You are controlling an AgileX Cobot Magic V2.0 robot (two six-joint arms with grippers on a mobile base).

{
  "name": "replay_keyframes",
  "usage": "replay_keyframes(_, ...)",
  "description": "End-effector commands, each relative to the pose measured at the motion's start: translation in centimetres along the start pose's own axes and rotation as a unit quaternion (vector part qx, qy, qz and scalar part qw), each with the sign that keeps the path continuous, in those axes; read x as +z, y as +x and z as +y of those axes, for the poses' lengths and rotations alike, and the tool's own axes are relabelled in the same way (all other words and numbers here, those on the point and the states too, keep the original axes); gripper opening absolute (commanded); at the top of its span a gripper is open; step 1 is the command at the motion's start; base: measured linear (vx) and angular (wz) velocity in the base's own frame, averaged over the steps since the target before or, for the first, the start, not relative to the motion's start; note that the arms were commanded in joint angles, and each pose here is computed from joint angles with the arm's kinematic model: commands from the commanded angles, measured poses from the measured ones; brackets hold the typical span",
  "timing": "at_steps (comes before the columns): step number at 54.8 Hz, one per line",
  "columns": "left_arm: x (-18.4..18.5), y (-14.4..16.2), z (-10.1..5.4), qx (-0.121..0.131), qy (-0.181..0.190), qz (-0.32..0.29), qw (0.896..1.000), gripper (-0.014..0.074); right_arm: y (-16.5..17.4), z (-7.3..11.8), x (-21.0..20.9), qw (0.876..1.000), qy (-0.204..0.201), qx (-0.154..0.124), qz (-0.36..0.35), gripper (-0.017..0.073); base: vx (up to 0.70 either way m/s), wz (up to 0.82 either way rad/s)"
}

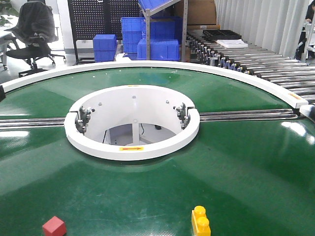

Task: Pick red and yellow blocks into blue bin
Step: 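Lower the right gripper over the yellow brick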

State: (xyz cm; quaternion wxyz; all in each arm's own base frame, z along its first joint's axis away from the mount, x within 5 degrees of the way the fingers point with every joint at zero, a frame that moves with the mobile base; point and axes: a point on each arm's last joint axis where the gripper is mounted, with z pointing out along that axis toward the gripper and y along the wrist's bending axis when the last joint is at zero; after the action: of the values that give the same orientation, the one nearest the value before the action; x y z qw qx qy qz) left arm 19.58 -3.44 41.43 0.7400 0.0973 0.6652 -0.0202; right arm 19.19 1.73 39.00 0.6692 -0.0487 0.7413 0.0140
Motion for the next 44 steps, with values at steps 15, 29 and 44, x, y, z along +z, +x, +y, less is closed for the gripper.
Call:
replay_keyframes(15,-0.3,-2.0,0.2,-0.005,-0.008,-0.055,0.998,0.0587,5.7,6.4,7.3,0.978,-0.104,0.043,0.175,0.0658,0.0,0.0)
replay_keyframes(29,-0.3,-2.0,0.2,-0.005,-0.008,-0.054,0.999,0.0584,8.6,9.1,10.4,0.951,-0.125,0.013,0.283,0.062,0.0,0.0)
replay_keyframes(44,-0.3,-1.9,0.2,-0.005,-0.007,-0.052,0.999,0.0584,10.0,10.8,14.6,0.93,-0.122,0.0,0.348,0.0607,0.0,0.0)
